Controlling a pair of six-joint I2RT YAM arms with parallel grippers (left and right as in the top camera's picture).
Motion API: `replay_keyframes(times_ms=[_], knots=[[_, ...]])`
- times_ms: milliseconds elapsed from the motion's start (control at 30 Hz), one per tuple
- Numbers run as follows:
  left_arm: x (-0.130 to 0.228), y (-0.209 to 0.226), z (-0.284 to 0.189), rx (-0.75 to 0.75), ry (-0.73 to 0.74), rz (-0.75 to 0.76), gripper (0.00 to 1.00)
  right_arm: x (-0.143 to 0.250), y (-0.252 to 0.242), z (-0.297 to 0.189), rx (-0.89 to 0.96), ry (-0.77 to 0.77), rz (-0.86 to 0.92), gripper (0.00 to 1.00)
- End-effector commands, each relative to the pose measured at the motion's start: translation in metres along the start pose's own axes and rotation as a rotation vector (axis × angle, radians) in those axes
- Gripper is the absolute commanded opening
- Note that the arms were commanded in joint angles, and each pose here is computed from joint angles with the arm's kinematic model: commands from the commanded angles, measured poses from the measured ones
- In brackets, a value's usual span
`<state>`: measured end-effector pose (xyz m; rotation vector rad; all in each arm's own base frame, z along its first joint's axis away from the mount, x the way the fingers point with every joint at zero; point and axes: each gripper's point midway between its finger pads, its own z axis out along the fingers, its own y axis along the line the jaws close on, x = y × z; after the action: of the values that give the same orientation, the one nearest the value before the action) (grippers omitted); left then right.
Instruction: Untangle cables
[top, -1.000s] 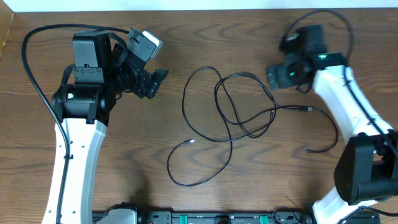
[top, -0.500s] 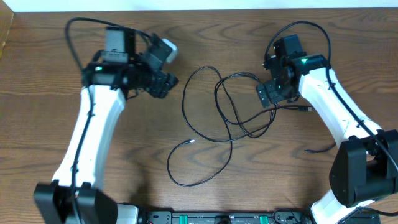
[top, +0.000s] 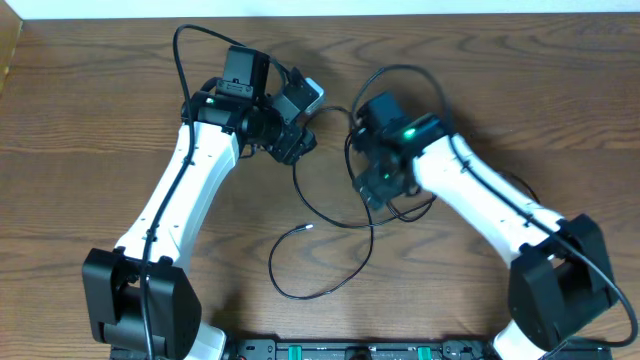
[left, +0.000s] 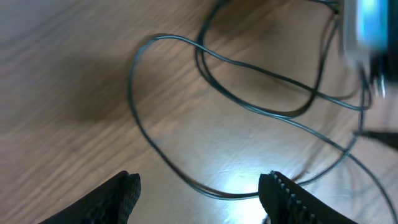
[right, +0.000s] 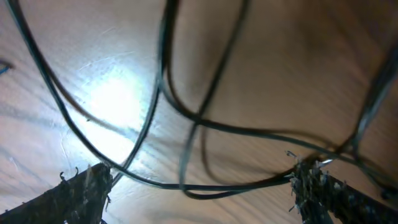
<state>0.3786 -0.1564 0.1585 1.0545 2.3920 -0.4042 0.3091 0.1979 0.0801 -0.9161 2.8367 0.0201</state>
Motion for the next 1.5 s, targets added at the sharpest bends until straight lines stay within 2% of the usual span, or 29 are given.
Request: replay_keyframes(times_ms=[0,300,400,433,467,533,567,600,733,867,900,967,1167,1400,1467], knots=[[-0.003,0.010,-0.006,-0.065,-0.001,0.024,0.67,0.020,-0.004,0.015,0.083,0.059,0.022,0.92],[-0.028,0.012,-0.033,-0.125,-0.109,0.068,0.67,0.041,-0.001,0.042,0.068,0.089,0.046,0.92],[-0.033,0.010,-0.044,-0.140,-0.135,0.078,0.67,0.039,-0.001,0.042,0.067,0.080,0.047,0.85],[-0.034,0.009,-0.047,-0.143,-0.141,0.081,0.67,0.038,-0.001,0.042,0.066,0.076,0.047,0.79],[-0.034,0.007,-0.052,-0.146,-0.148,0.084,0.68,0.036,-0.001,0.042,0.065,0.069,0.048,0.53],[-0.034,0.005,-0.055,-0.147,-0.149,0.084,0.68,0.035,-0.001,0.042,0.065,0.063,0.048,0.21],[-0.033,0.005,-0.056,-0.146,-0.147,0.083,0.67,0.035,-0.001,0.042,0.065,0.063,0.049,0.11],[-0.033,0.004,-0.057,-0.146,-0.146,0.083,0.67,0.035,-0.001,0.042,0.065,0.063,0.049,0.07],[-0.029,0.002,-0.056,-0.137,-0.131,0.077,0.68,0.037,-0.001,0.042,0.065,0.070,0.048,0.09],[-0.028,0.002,-0.056,-0.135,-0.127,0.075,0.67,0.037,0.003,0.042,0.051,0.073,0.044,0.40],[-0.028,0.002,-0.056,-0.134,-0.126,0.075,0.67,0.037,0.004,0.042,0.043,0.072,0.045,0.41],[-0.028,0.001,-0.056,-0.134,-0.127,0.075,0.67,0.036,0.005,0.042,0.037,0.069,0.045,0.41],[-0.027,0.001,-0.057,-0.134,-0.126,0.075,0.68,0.037,0.004,0.047,0.038,0.063,0.049,0.31],[-0.026,0.000,-0.057,-0.132,-0.123,0.073,0.67,0.045,0.006,0.057,0.027,0.070,0.055,0.38],[-0.027,0.000,-0.058,-0.133,-0.124,0.074,0.67,0.048,0.007,0.059,0.027,0.076,0.057,0.37]])
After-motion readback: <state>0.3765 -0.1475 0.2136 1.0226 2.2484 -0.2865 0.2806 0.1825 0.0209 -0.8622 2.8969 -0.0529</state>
